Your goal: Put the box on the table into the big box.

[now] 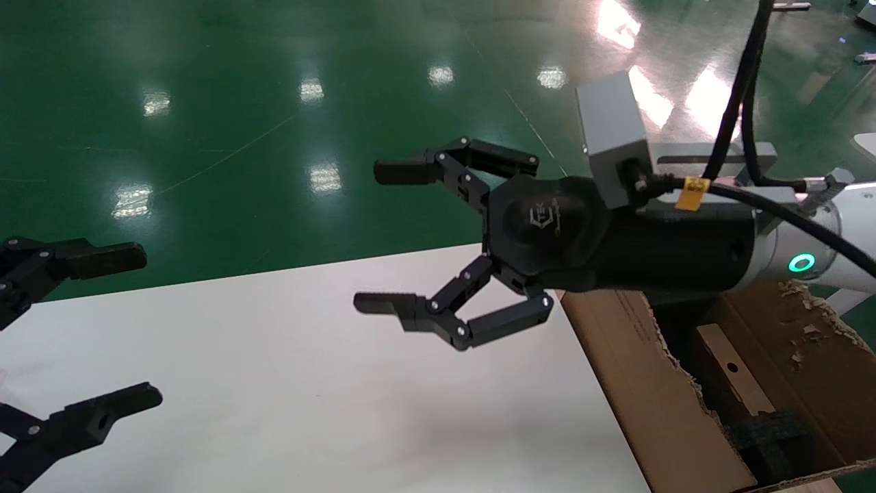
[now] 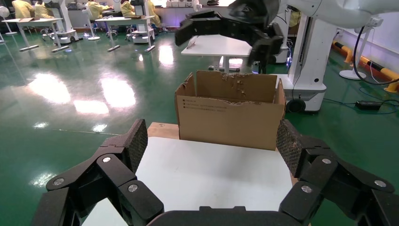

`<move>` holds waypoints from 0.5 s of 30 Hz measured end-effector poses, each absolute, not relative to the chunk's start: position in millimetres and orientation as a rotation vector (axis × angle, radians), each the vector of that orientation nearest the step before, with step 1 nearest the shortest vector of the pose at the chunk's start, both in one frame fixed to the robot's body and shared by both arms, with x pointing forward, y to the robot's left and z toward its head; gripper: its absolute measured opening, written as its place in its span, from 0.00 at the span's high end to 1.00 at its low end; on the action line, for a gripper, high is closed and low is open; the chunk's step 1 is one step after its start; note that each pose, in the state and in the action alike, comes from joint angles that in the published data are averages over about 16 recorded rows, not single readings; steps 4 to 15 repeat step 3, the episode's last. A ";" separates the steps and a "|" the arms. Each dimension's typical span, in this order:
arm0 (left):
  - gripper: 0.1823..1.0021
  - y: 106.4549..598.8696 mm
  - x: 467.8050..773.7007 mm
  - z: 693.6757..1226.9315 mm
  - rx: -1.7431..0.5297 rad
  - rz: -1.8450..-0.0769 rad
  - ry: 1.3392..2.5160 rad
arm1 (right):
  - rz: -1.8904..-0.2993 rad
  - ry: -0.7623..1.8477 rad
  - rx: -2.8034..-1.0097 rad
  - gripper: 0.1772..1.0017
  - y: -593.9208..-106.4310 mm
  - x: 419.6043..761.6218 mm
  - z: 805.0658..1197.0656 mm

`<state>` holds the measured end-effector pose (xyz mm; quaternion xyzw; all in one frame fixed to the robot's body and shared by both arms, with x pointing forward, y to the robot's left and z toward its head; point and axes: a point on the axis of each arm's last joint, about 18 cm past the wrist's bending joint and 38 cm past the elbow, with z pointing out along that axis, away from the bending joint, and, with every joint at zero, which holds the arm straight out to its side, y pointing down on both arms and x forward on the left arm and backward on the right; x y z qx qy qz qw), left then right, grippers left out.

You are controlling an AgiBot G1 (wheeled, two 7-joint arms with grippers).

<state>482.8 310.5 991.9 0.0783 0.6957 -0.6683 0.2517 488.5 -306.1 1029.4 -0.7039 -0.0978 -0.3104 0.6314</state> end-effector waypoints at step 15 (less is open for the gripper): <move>0.00 310.5 482.8 991.9 0.213 -1.818 1.892 | -0.692 -0.229 -1.610 0.00 -304.6 487.2 1026.3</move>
